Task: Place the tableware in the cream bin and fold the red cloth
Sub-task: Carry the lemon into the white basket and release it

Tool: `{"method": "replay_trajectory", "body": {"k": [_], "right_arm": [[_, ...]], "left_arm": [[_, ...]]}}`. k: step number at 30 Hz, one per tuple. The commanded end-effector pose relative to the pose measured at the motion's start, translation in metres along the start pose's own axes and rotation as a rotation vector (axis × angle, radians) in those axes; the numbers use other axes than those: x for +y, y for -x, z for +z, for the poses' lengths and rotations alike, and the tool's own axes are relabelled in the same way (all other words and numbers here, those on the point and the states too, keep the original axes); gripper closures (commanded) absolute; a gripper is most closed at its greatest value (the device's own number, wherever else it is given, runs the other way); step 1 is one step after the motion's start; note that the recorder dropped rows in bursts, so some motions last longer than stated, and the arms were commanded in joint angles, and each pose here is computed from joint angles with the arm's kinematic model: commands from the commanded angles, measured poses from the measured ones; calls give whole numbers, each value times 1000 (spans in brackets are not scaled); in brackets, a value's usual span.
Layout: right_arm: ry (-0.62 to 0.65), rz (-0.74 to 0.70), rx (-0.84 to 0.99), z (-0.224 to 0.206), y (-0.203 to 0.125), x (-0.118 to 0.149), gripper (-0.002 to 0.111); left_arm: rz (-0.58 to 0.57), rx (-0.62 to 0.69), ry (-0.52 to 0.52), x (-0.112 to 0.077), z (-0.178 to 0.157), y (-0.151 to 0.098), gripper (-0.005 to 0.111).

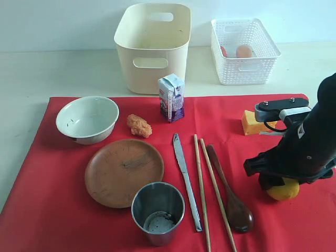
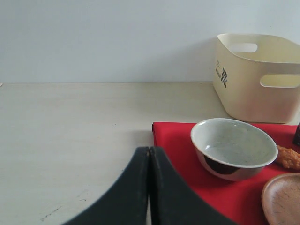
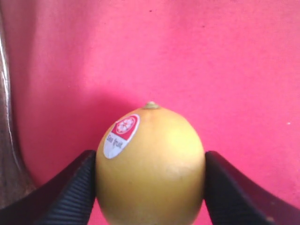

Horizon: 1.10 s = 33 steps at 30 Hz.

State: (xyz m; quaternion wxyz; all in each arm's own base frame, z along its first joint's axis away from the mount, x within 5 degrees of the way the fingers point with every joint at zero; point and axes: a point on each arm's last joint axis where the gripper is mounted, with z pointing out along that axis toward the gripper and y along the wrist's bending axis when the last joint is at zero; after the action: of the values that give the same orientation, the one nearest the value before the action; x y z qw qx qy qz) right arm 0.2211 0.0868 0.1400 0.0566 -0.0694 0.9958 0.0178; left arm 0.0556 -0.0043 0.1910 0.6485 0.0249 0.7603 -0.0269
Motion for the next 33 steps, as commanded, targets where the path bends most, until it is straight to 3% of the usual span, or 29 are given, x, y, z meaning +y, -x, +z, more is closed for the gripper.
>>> {"method": "replay_trajectory", "body": {"k": [1, 9, 19, 28, 33], "right_arm": [[11, -10, -44, -12, 5, 2, 108], [35, -40, -260, -56, 34, 7, 108], [-60, -223, -704, -111, 104, 12, 108], [-159, -252, -739, -76, 177, 7, 108], [-169, -175, -724, -42, 217, -14, 108]], "left_arm": [[3, -7, 2, 0, 0, 1, 106], [1, -7, 2, 0, 0, 1, 106], [1, -7, 2, 0, 0, 1, 106], [1, -7, 2, 0, 0, 1, 106], [1, -7, 2, 0, 0, 1, 106]]}}
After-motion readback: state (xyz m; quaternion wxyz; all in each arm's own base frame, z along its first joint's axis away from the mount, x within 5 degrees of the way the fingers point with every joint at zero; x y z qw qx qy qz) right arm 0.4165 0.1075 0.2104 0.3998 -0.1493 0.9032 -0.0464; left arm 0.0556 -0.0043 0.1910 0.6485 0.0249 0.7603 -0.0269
